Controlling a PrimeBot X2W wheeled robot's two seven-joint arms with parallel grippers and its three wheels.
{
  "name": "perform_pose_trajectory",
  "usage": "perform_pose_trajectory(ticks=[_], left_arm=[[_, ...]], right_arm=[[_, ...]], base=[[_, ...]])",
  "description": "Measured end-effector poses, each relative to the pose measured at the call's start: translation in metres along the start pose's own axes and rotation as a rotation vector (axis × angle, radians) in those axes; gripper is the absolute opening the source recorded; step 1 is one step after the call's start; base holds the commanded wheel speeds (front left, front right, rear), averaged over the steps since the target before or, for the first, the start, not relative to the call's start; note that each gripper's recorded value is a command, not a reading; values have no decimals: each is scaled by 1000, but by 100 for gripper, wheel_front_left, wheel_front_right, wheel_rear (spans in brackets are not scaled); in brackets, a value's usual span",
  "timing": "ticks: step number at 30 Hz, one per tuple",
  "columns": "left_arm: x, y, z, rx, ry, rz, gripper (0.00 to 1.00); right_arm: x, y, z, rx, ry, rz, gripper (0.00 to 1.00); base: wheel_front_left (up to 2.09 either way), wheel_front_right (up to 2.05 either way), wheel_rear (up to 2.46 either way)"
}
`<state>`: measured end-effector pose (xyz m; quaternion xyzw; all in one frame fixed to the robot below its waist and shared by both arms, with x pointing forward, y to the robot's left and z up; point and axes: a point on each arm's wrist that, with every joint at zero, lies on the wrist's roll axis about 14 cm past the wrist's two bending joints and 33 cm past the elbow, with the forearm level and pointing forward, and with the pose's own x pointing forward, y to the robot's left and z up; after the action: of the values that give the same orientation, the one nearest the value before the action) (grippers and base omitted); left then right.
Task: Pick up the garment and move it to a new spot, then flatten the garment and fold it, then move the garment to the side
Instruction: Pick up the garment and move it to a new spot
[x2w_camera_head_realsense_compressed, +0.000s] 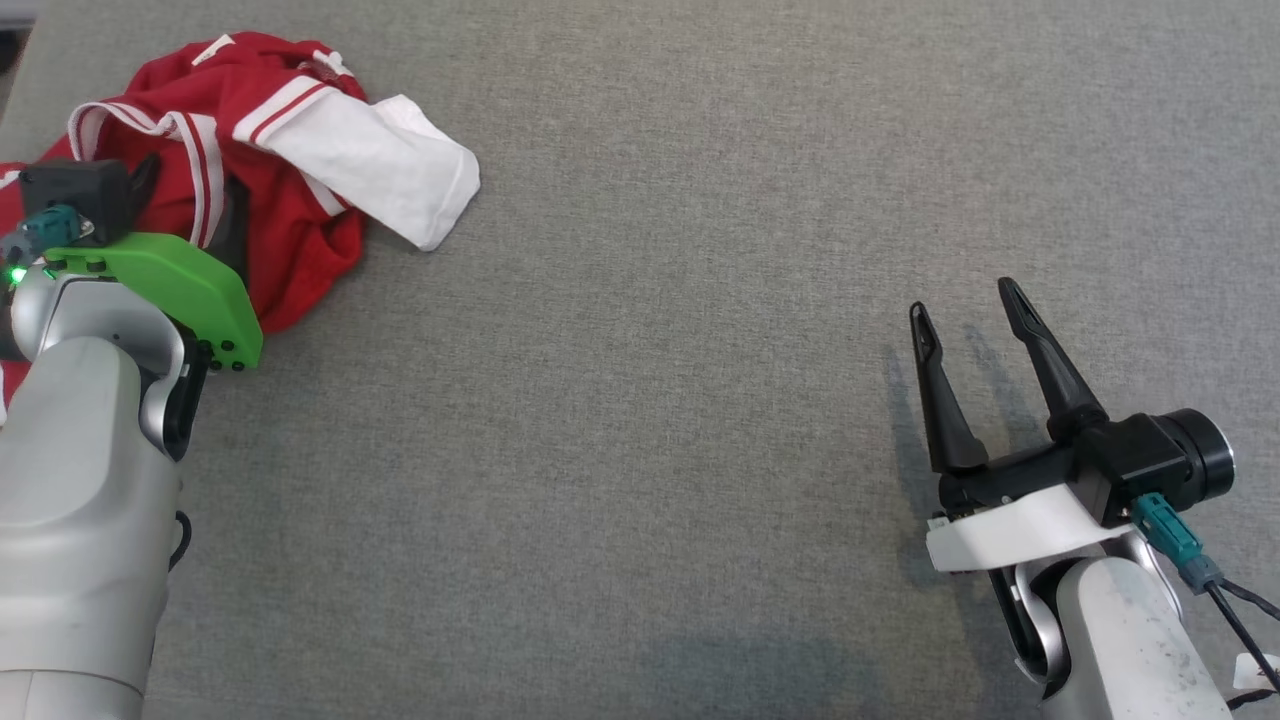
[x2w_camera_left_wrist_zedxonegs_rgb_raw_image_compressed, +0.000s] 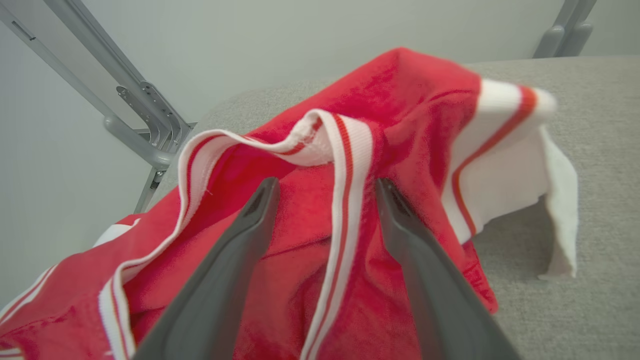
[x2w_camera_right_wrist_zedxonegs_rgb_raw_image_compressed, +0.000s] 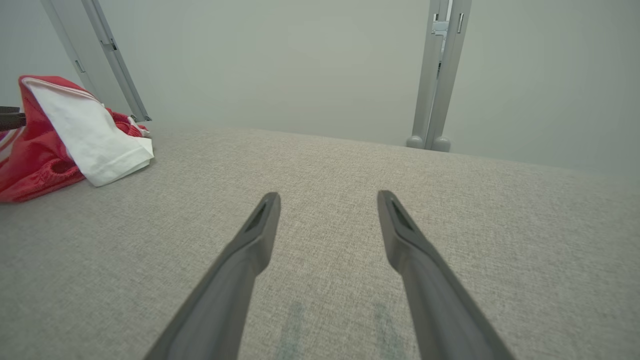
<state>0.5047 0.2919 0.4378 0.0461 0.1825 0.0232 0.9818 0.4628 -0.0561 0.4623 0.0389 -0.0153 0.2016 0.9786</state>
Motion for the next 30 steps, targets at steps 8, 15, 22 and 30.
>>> perform_pose_trajectory(ticks=[8,15,22,30], left_arm=[[20,-15,-19,-56,52,-31,42],[20,-33,-12,-112,16,-81,0],[15,-33,14,-101,-83,-105,0],[4,-30,59,-63,-209,-137,0]], right_arm=[[-4,-14,-10,-6,26,-35,100],[-5,-16,-6,-5,19,-42,100],[-4,-13,0,0,2,-38,100],[-4,-11,12,7,-25,-35,100]], base=[[0,0,0],[0,0,0],[0,0,0],[0,0,0]])
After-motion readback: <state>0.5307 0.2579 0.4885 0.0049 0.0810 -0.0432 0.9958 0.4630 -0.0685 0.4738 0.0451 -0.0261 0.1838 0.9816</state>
